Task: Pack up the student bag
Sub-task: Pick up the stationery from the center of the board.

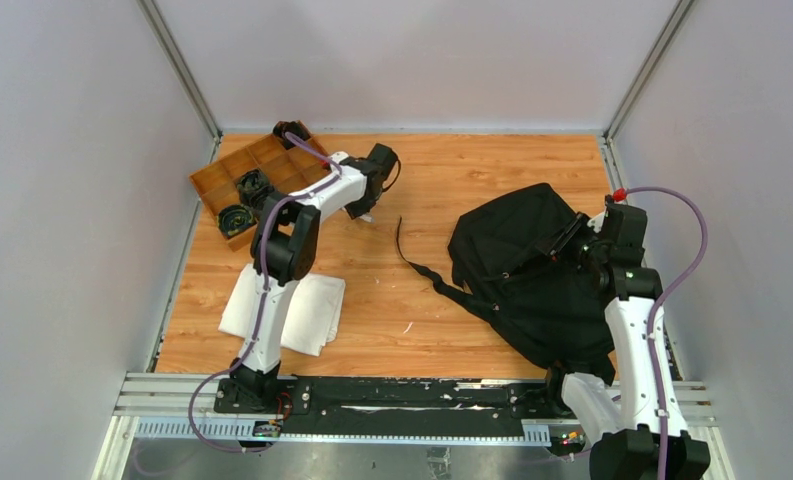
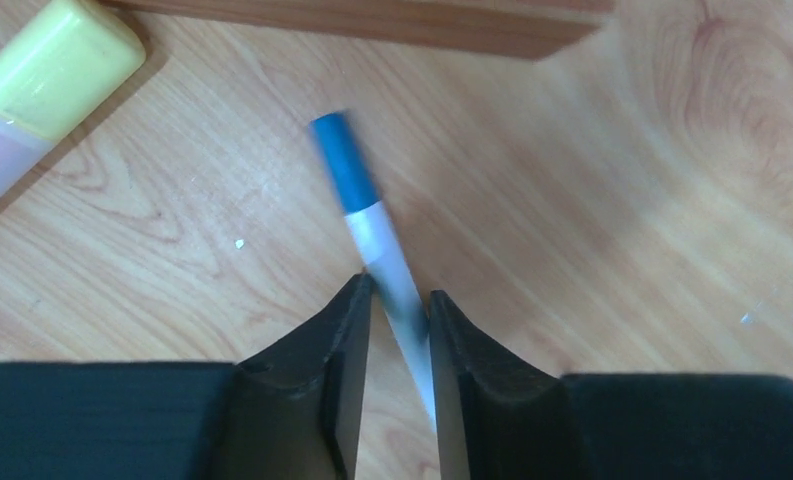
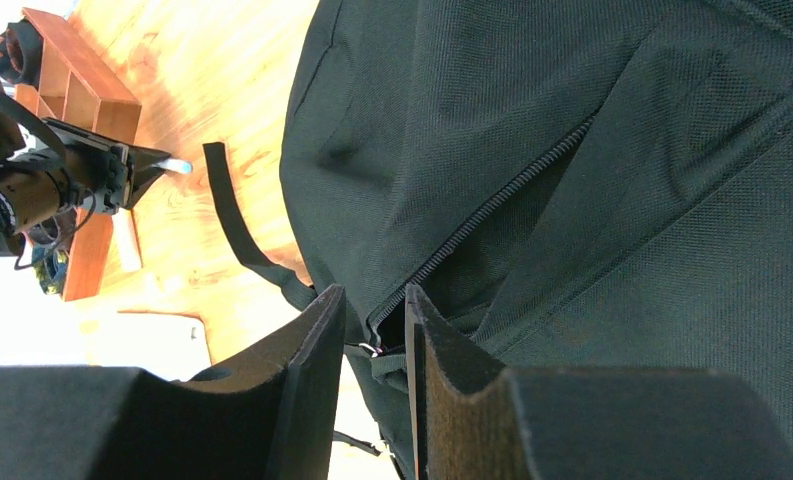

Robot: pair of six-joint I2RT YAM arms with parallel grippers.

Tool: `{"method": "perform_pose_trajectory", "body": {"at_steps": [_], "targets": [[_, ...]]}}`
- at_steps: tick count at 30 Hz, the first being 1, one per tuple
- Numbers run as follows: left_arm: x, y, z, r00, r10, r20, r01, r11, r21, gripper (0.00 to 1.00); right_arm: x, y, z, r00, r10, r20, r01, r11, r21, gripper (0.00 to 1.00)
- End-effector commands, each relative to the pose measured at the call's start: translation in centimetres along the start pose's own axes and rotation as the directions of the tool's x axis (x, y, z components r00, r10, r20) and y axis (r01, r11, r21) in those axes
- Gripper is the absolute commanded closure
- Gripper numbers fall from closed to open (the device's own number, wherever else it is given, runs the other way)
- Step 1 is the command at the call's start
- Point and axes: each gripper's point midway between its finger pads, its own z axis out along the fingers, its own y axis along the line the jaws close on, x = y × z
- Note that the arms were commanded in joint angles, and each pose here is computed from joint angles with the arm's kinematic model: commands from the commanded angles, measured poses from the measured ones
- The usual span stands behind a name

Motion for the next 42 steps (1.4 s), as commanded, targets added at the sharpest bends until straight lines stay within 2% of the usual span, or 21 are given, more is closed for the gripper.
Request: {"method": "perform_pose_trajectory", "body": {"at_steps": [1,5,8,10,13,17,23,27,30,32,37,42], "targets": [[3.8,3.2,-1.2,0.983,0.179,-0.045,-0.181,0.982,-0.046,0.73,-0.5,0.3,-0.7,1.0,-0.006,0.024,0.006,1.0,-0.015,0.68],[4.6,4.8,-3.3,0.957,0.282,-0.067,-0.281,0.959,0.03,0.88,-0.8,0.9,-1.1,0.999,-0.011,0.032,0.012,0.999,-0.032,0.68],[5.0,5.3,-5.5,0.922,0.385,-0.037,-0.373,0.912,0.17,0.94,-1.3,2.1,-1.9,0.999,-0.036,0.04,0.039,0.997,-0.072,0.68],[6.4,5.7,-6.9,0.89,0.455,-0.03,-0.422,0.847,0.322,1.0,-1.8,2.8,-2.6,0.997,-0.054,0.058,0.06,0.994,-0.093,0.67],[7.3,5.4,-10.1,0.845,0.535,-0.006,-0.459,0.729,0.508,1.0,-2.0,3.8,-3.2,0.995,-0.072,0.069,0.08,0.989,-0.125,0.67],[8.3,5.2,-13.4,0.811,0.585,0.011,-0.447,0.608,0.657,1.0,-1.2,4.7,-2.9,0.995,-0.089,0.049,0.096,0.984,-0.153,0.67],[10.0,4.6,-15.9,0.798,0.598,0.073,-0.456,0.52,0.722,1.0,0.1,5.2,-2.7,0.995,-0.093,0.02,0.095,0.979,-0.181,0.66],[11.0,3.8,-19.3,0.766,0.627,0.139,-0.459,0.384,0.801,1.0,1.7,7.0,-2.3,0.995,-0.095,-0.026,0.085,0.962,-0.258,0.64],[11.1,2.9,-22.4,0.778,0.598,0.192,-0.41,0.251,0.877,1.0,3.5,11.6,-1.8,0.992,-0.026,-0.122,-0.035,0.882,-0.47,0.63],[10.4,2.4,-24.4,0.794,0.564,0.228,-0.39,0.185,0.902,1.0,4.3,15.2,-1.6,0.99,-0.028,-0.137,-0.055,0.821,-0.569,0.6],[9.1,2.1,-28.0,0.822,0.51,0.253,-0.347,0.096,0.933,1.0,7.4,19.1,0.5,0.967,-0.151,-0.206,0.017,0.842,-0.539,0.49],[8.3,2.4,-30.2,0.838,0.482,0.258,-0.32,0.05,0.946,1.0,8.3,19.8,2.6,0.966,-0.106,-0.236,-0.035,0.85,-0.526,0.44]]}}
